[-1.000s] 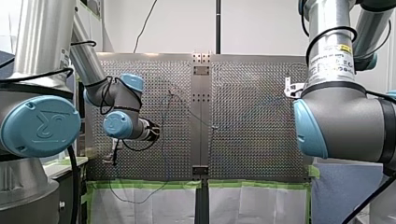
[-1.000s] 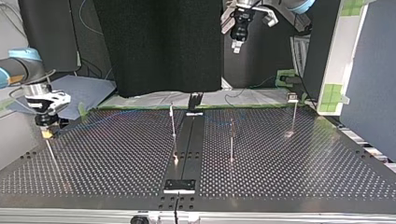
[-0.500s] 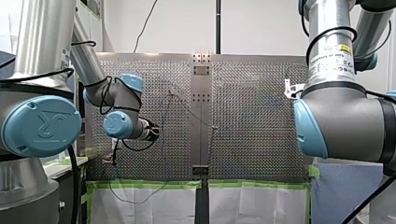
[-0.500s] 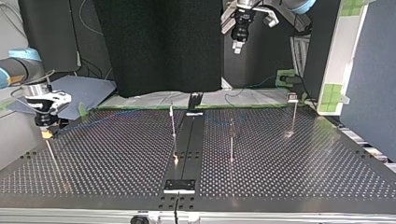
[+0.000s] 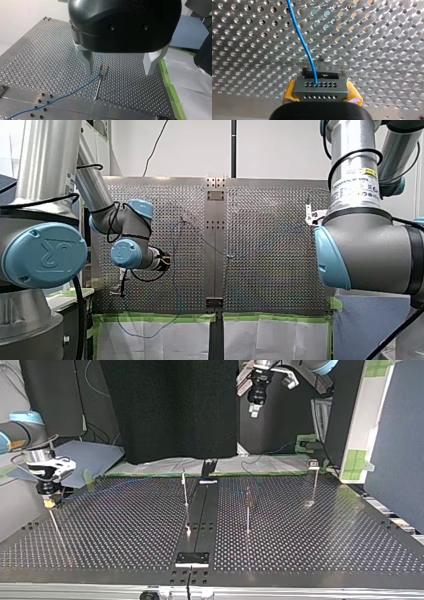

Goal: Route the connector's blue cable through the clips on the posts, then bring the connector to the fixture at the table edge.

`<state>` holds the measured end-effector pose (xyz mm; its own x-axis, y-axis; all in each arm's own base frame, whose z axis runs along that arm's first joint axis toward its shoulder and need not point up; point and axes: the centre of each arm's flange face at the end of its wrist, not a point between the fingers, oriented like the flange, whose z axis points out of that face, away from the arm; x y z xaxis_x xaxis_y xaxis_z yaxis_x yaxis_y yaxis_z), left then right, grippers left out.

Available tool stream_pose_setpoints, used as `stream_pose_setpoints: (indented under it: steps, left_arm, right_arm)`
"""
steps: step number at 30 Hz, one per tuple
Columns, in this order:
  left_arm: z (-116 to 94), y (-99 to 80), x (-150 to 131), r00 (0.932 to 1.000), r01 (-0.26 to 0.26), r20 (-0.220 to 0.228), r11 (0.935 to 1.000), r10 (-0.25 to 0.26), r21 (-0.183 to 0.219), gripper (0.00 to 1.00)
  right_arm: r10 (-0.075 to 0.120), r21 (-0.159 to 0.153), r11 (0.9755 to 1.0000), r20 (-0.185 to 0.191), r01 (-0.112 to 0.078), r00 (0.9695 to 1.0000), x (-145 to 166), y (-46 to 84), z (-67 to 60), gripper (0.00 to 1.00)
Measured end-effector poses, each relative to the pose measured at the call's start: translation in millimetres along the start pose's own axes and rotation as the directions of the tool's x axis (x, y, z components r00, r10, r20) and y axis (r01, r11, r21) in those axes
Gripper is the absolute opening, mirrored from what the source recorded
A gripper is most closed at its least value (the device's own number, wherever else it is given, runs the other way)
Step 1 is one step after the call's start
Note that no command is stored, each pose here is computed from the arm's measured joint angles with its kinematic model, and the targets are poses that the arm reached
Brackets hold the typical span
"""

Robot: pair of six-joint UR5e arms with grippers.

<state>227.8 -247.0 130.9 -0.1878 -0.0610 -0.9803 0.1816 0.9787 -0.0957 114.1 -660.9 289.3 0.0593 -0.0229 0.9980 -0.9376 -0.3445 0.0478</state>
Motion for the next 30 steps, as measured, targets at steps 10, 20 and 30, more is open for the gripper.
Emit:
stream_pose_setpoints:
  steps: [10, 20, 30]
  left_arm:
    - [0.0, 0.0, 0.0, 1.0, 0.0, 0.0, 1.0, 0.0, 0.0, 1.0]
    - [0.0, 0.0, 0.1, 1.0, -0.001, 0.0, 1.0, 0.001, 0.0, 1.0]
    - [-0.1, 0.0, 0.1, 1.0, -0.001, 0.0, 1.0, 0.001, 0.0, 1.0]
  right_arm:
    - [0.011, 0.007, 0.9999, 0.003, -0.011, 0.9999, -0.4, -6.5, 1.3, 0.0]
    - [0.025, 0.011, 0.9996, -0.011, -0.025, 0.9996, -0.3, -8.9, 3.9, 0.0]
    - [0.036, 0.006, 0.9993, -0.03, -0.036, 0.9989, 0.6, -7.1, 6.2, 0.0]
